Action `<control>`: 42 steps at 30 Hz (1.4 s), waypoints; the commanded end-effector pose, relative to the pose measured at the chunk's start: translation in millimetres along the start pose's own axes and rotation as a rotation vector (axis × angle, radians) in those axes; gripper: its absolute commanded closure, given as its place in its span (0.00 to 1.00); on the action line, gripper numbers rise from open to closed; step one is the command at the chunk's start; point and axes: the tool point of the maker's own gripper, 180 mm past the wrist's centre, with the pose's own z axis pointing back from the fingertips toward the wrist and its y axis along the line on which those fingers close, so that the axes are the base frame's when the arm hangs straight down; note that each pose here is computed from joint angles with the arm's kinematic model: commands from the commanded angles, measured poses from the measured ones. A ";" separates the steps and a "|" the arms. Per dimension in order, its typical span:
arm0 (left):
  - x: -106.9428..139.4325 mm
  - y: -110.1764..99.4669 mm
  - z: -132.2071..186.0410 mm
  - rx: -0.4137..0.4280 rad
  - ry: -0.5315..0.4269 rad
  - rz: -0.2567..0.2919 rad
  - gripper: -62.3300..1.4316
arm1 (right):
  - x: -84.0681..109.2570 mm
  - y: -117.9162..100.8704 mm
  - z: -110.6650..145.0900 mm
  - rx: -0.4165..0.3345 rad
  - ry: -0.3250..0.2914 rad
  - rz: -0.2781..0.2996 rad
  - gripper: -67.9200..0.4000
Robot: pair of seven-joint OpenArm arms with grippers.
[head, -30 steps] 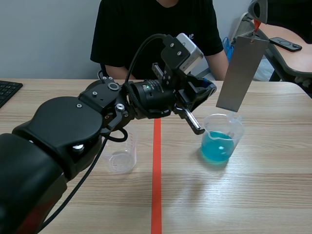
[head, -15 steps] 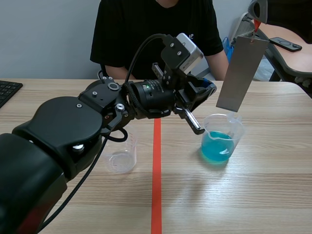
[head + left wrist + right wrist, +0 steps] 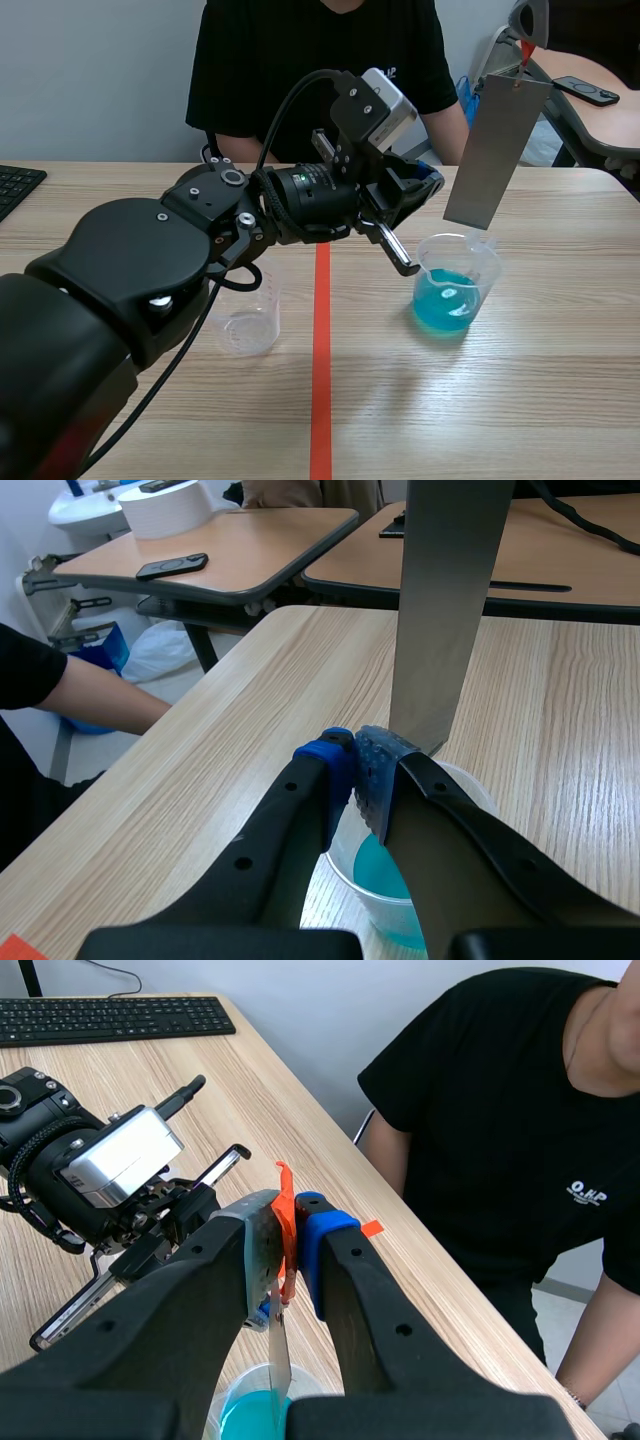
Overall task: Do the redox reaction experiment.
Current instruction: 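Raise the plate and point at it, then put the plate into the left beaker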
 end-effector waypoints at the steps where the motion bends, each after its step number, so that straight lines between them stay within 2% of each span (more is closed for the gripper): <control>1: 22.1 12.4 0.3 0.023 -0.061 -0.036 0.91 | 11.5 -4.1 2.3 -0.004 -0.022 0.028 0.97; 7: 10.1 42.0 22.1 0.100 -0.027 -0.066 0.91 | 11.5 -4.1 2.3 -0.005 -0.022 0.028 0.97; 12: -11.4 70.0 55.4 0.152 0.051 -0.106 0.91 | 11.5 -4.1 2.3 -0.005 -0.022 0.028 0.97; 17: -36.2 97.7 107.6 0.230 0.142 -0.130 0.91 | 11.4 -4.1 2.3 -0.005 -0.021 0.028 0.97; 21: -45.7 112.7 160.9 0.296 0.206 -0.164 0.91 | 11.5 -4.1 2.3 -0.005 -0.022 0.028 0.97; 25: -59.4 111.8 213.8 0.339 0.300 -0.194 0.91 | 11.5 -4.1 2.3 -0.005 -0.022 0.028 0.97; 29: -79.6 104.2 263.3 0.381 0.412 -0.193 0.91 | 11.5 -4.1 2.3 -0.005 -0.022 0.028 0.97; 37: -122.5 71.1 344.1 0.452 0.608 -0.123 0.91 | 11.4 -4.1 2.3 -0.005 -0.021 0.028 0.97; 42: -140.3 42.8 381.5 0.478 0.691 -0.067 0.91 | 11.4 -4.1 2.3 -0.005 -0.021 0.028 0.97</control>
